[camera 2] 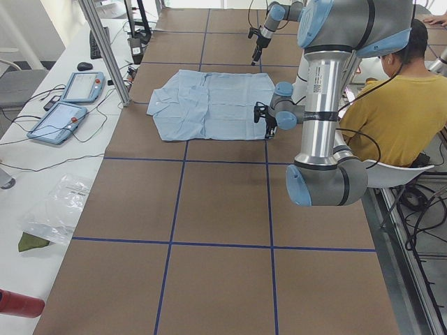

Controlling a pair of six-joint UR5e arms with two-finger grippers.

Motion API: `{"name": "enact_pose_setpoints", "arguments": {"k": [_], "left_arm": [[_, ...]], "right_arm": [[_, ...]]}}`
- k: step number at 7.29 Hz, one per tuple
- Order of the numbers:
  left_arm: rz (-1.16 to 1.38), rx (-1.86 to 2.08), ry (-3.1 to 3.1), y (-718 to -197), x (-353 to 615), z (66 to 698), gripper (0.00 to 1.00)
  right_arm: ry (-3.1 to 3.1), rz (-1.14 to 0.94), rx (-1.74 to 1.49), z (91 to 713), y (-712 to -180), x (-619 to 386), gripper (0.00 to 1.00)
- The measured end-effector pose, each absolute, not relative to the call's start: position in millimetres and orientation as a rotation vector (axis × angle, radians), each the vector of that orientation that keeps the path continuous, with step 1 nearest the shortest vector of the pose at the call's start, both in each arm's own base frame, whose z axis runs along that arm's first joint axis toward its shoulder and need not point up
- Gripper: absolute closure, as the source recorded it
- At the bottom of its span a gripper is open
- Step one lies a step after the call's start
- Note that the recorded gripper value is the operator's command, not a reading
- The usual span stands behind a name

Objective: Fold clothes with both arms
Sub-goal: 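Move both grippers to the shirt hem corners nearest the robot and grasp them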

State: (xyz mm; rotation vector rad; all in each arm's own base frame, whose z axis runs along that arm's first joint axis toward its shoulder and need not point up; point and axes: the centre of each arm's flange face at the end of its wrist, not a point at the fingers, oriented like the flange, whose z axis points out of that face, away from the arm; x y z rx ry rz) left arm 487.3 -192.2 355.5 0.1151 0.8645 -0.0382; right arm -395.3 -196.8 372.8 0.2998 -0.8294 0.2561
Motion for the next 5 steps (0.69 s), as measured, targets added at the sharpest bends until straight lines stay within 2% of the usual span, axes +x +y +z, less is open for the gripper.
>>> {"name": "enact_pose_setpoints", "arguments": {"k": [1,2,5], "left_arm": [[-0.04,0.117,0.868,-192.4,487.6,353.8,1.0],[-0.041,0.12,0.872,-192.7,487.5,352.5,1.0],[-0.052,0.142,0.883,-194.6,484.7,346.7,1.0]], "right_arm": [[-0.833,0.263,0.303,377.0,-186.7,-396.9,0.27],[-0.839,0.278,0.304,381.9,-175.3,-398.2,0.41],[-0.842,0.324,0.303,395.4,-152.3,-410.4,0.42]]}}
